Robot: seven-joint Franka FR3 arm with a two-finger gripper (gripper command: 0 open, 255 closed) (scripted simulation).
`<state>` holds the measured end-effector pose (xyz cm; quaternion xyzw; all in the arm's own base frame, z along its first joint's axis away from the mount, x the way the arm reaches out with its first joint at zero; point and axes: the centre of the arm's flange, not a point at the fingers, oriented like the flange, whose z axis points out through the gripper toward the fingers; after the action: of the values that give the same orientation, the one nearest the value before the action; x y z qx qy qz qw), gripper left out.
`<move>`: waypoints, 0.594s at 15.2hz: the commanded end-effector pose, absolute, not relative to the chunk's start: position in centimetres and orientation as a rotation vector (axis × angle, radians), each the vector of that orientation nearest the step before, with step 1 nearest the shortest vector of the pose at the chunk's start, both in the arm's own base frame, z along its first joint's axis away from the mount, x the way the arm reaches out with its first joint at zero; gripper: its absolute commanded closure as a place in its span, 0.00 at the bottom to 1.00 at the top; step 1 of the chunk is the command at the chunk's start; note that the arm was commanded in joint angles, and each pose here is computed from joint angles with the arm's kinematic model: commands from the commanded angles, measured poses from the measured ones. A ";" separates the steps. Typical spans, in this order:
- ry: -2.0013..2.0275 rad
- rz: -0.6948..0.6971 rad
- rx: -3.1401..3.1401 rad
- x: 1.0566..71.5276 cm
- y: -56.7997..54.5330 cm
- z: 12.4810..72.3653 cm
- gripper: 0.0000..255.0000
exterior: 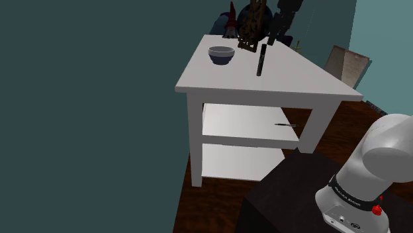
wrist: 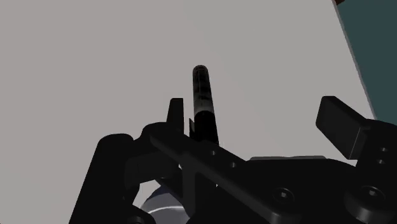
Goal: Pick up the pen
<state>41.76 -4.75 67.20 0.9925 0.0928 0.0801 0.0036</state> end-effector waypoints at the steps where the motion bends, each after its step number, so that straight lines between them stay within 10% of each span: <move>1: 0.396 0.220 3.112 44.6 -6.0 67.4 0.00; 9: 0.508 0.186 3.111 47.9 -7.2 64.9 0.00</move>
<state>47.90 -7.23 65.38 0.9853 0.1603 0.0588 -0.0079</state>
